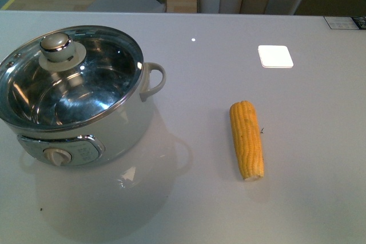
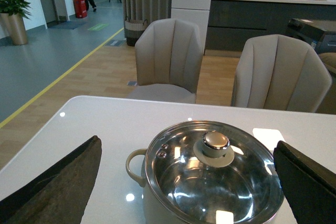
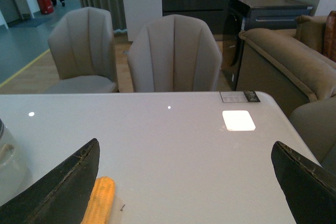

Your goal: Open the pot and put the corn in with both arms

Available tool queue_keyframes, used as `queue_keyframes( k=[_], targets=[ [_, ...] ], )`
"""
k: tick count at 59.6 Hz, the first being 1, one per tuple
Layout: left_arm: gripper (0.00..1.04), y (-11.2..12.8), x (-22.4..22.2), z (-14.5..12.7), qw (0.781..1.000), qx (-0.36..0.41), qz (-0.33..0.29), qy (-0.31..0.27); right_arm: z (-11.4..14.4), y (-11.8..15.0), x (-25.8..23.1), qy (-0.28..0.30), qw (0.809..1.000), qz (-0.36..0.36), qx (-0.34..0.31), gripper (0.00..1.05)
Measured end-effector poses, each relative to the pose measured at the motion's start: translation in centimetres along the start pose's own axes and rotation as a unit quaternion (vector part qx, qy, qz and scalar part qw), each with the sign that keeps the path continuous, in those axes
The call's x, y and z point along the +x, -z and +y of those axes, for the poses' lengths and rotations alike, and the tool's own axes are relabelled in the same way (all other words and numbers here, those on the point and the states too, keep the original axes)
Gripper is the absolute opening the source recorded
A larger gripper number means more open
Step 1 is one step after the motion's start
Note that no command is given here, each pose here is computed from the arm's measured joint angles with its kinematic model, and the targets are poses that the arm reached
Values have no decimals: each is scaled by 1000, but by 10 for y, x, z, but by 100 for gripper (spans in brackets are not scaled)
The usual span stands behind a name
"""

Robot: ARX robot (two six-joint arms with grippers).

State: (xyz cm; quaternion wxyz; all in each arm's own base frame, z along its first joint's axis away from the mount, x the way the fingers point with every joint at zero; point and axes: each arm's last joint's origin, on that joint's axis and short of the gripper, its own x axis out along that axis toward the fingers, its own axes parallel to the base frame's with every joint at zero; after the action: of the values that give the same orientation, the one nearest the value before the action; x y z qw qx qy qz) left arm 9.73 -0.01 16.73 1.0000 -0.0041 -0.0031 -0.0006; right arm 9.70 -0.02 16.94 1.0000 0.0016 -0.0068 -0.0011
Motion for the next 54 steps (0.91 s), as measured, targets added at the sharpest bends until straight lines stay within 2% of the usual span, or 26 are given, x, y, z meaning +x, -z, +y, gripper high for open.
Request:
queue_keyframes(
  k=[39, 44, 47, 54],
  targets=[
    [98, 0, 0, 0, 1000, 0, 1, 2, 0, 0, 0, 0, 1000, 0, 0, 96],
    [98, 2, 2, -1, 993, -40, 103, 37, 0, 0, 0, 0, 1000, 0, 0, 96],
    [98, 4, 5, -1, 989, -54, 135, 37, 0, 0, 0, 0, 1000, 0, 0, 96],
    [98, -2, 18, -3, 987, -56, 147, 28, 0, 0, 0, 0, 1000, 0, 0, 96]
  ],
)
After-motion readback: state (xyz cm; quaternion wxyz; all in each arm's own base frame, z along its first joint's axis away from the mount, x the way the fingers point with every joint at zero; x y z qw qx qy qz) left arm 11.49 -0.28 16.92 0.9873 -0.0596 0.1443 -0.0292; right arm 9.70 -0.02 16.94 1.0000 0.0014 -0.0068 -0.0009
